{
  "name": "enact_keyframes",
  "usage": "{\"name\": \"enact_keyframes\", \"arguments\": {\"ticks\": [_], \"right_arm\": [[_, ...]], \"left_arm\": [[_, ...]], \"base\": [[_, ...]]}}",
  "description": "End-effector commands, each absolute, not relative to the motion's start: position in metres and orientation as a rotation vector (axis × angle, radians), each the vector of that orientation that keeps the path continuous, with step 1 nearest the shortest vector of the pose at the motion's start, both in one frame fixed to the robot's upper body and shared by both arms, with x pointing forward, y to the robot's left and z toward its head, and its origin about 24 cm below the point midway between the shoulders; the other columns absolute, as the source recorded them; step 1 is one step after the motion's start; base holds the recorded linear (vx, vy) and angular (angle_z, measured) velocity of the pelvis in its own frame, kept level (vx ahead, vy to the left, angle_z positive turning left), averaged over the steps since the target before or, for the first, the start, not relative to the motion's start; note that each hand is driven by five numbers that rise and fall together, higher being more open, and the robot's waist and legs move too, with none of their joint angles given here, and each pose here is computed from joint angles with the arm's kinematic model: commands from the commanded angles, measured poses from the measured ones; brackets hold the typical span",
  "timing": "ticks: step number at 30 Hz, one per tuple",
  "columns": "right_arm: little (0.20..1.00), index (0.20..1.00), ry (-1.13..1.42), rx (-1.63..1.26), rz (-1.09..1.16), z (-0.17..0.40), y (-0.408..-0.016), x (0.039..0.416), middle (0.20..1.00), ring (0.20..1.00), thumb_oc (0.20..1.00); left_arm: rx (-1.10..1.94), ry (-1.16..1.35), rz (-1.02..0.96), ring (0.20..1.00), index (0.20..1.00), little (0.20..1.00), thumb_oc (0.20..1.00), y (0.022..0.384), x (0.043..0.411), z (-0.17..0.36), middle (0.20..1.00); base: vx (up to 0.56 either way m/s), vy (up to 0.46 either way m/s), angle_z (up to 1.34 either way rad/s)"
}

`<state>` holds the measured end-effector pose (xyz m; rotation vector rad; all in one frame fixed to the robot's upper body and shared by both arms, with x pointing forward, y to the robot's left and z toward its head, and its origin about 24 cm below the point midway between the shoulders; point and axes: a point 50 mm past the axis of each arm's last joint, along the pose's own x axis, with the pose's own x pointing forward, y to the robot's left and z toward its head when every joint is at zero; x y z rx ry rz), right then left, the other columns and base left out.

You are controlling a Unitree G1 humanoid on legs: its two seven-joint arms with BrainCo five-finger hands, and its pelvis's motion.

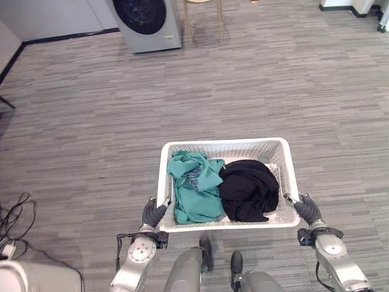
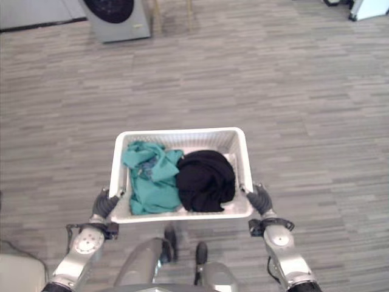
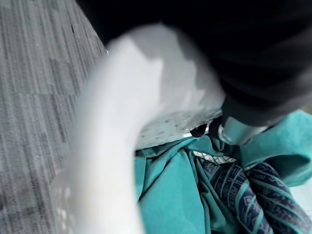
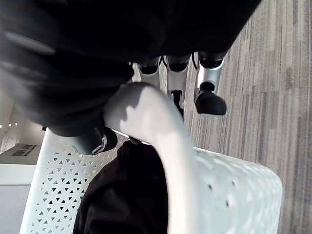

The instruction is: Grab the laundry basket,head to the washer,open it,put in the laundry and shut it.

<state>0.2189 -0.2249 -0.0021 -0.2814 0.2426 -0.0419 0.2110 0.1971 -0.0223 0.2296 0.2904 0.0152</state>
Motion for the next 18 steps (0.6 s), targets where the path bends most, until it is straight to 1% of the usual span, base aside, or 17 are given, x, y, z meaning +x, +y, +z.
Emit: {"name": "enact_keyframes", "arguments": {"ticks": [1,6,7,9,13,18], "right_arm": [[0.2,0.2,-0.051,-0.108,0.033,0.046,-0.203,0.236,0.2,0.2,0.2],[0.2,0.2,-0.046,-0.113,0.089,0.043,-0.19,0.237,0.2,0.2,0.2],[0.2,0.2,-0.045,-0.106,0.099,0.043,-0.188,0.238,0.2,0.2,0.2],[0.2,0.2,-0.043,-0.109,0.125,0.042,-0.183,0.239,0.2,0.2,0.2],[0.2,0.2,-0.034,-0.102,0.136,0.041,-0.18,0.24,0.2,0.2,0.2],[0.2,0.2,-0.014,-0.059,0.1,0.037,-0.186,0.237,0.2,0.2,0.2]], "left_arm": [[0.128,0.105,-0.125,0.2,0.2,0.2,0.2,0.173,0.225,0.007,0.2],[0.127,0.146,-0.111,0.2,0.2,0.2,0.2,0.178,0.215,0.0,0.2],[0.131,0.153,-0.112,0.2,0.2,0.2,0.2,0.18,0.215,-0.001,0.2],[0.149,0.15,-0.104,0.2,0.2,0.2,0.2,0.185,0.216,0.001,0.2],[0.157,0.135,-0.095,0.2,0.2,0.2,0.2,0.188,0.22,0.004,0.2],[0.147,0.148,-0.075,0.2,0.2,0.2,0.2,0.19,0.218,0.001,0.2]], "base": [[0.51,0.035,-0.59],[0.4,0.089,-0.64],[0.67,0.228,-0.45],[0.33,0.134,-0.38],[0.26,0.056,0.06],[0.33,-0.053,0.32]]}}
